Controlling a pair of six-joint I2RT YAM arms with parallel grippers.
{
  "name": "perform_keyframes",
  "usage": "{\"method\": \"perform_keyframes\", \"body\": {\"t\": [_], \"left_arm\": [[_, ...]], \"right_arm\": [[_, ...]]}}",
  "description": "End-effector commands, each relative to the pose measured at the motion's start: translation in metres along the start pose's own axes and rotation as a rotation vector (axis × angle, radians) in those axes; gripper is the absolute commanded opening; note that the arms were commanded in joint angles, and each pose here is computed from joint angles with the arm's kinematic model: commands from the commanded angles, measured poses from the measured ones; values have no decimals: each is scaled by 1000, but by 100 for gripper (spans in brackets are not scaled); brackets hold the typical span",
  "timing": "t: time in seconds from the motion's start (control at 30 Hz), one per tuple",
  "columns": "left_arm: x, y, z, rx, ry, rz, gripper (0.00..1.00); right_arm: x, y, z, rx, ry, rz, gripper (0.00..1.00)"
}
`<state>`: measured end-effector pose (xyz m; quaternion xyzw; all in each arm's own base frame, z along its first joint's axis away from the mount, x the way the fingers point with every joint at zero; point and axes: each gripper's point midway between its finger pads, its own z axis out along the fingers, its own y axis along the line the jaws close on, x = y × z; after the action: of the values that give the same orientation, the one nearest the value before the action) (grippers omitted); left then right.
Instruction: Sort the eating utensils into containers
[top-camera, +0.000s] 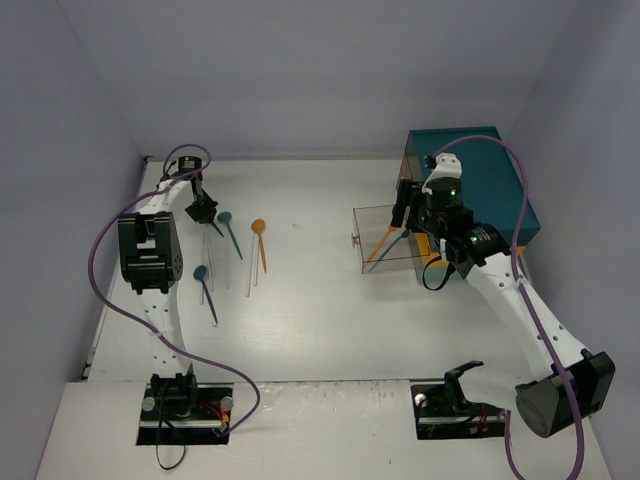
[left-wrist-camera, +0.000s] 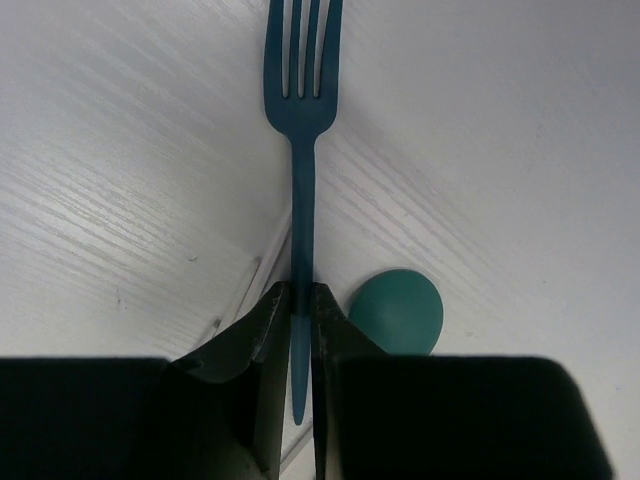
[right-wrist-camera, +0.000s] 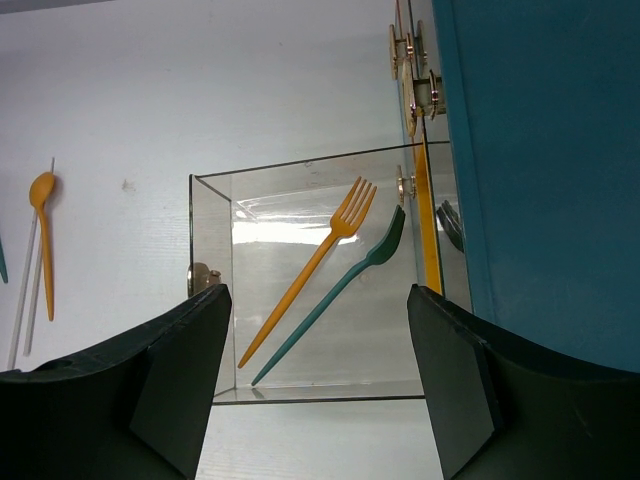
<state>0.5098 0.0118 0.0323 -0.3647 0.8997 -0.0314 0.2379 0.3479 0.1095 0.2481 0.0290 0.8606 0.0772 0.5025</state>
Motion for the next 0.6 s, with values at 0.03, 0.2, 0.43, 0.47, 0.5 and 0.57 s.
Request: {"method": "perform_keyframes", "body": {"t": [0.03,0.2,0.43,0.47,0.5,0.57], "left_arm": [[-34,-19,-31,67,-111,51,0],[-58,-42,-79,168,-214,123,0],[-57,-91,-184,461,-351,327,0],[-49,-98,-199,512,-353,372,0],[-41,-103,-213,557,-356,417,0],[-16,-116,-240,645,-352,518,0]], "right_arm": [[-17,8,2,-32,-46,6,69],[-19,15,-1,-66,-47,13,69],[-28,37,-11,-185,-50,-9,69],[-30,42,-14,-212,-53,-16,69],[-33,47,-17,-235,-57,-24,69],[-37,56,-22,-275,-65,-40,69]]}}
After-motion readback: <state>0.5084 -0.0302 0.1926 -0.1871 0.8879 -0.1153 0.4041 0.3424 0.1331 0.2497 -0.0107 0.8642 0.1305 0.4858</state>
